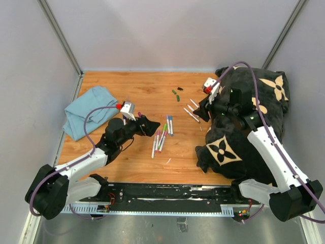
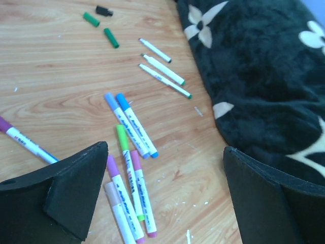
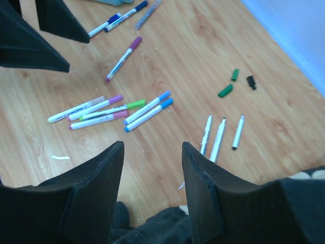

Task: Open the pen caps
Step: Pick up the pen from the center of the board.

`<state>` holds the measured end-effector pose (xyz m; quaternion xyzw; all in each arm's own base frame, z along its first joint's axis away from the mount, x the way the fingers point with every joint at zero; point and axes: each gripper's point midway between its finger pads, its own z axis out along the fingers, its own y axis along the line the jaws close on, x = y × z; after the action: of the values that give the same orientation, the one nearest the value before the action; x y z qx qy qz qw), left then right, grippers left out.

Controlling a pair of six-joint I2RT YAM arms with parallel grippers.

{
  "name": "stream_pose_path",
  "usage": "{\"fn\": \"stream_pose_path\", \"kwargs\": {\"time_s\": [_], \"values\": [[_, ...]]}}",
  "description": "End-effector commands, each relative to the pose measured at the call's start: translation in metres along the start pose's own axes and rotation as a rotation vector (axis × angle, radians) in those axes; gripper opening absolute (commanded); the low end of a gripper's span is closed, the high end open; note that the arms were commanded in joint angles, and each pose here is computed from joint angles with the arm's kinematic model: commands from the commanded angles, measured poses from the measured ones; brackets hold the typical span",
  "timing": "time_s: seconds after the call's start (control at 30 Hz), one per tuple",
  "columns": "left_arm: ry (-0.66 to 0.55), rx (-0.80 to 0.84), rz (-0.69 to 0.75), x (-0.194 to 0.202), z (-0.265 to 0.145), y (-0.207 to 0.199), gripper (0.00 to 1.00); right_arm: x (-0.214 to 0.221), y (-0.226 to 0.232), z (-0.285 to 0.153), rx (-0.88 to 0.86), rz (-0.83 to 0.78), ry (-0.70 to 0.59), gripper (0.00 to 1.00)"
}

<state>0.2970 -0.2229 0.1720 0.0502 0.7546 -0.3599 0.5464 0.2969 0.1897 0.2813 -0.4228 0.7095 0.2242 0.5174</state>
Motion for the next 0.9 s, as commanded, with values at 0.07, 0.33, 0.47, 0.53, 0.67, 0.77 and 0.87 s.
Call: {"fn": "stream_pose_path", "kwargs": {"time_s": [0.07, 0.33, 0.47, 0.53, 0.67, 0.77, 0.87], "values": [[-0.06, 0.16, -0.021, -0.012, -0.018, -0.032, 0.99, 0.029, 0.019, 0.005, -0.096, 0.023, -0.015, 0.5], [-0.039, 0.104, -0.104, 0.01, -0.022, -0.028, 0.96, 0.044, 0.02, 0.008, -0.122, -0.073, -0.012, 0.98], [-0.039, 0.085, -0.111, 0.019, -0.025, -0.03, 0.95, 0.05, 0.018, 0.01, -0.12, -0.061, 0.007, 0.98], [-0.047, 0.067, -0.101, 0.019, -0.026, -0.029, 0.95, 0.051, 0.019, 0.011, -0.125, -0.055, 0.01, 0.98], [-0.034, 0.041, -0.068, 0.018, -0.023, -0.031, 0.95, 0.052, 0.018, 0.011, -0.122, -0.05, 0.015, 0.98], [-0.023, 0.03, -0.048, 0.02, -0.019, -0.038, 0.95, 0.052, 0.017, 0.011, -0.116, -0.051, 0.019, 0.98], [-0.012, -0.001, -0.027, 0.023, -0.014, -0.043, 0.95, 0.051, 0.017, 0.01, -0.111, -0.053, 0.018, 0.98]]}}
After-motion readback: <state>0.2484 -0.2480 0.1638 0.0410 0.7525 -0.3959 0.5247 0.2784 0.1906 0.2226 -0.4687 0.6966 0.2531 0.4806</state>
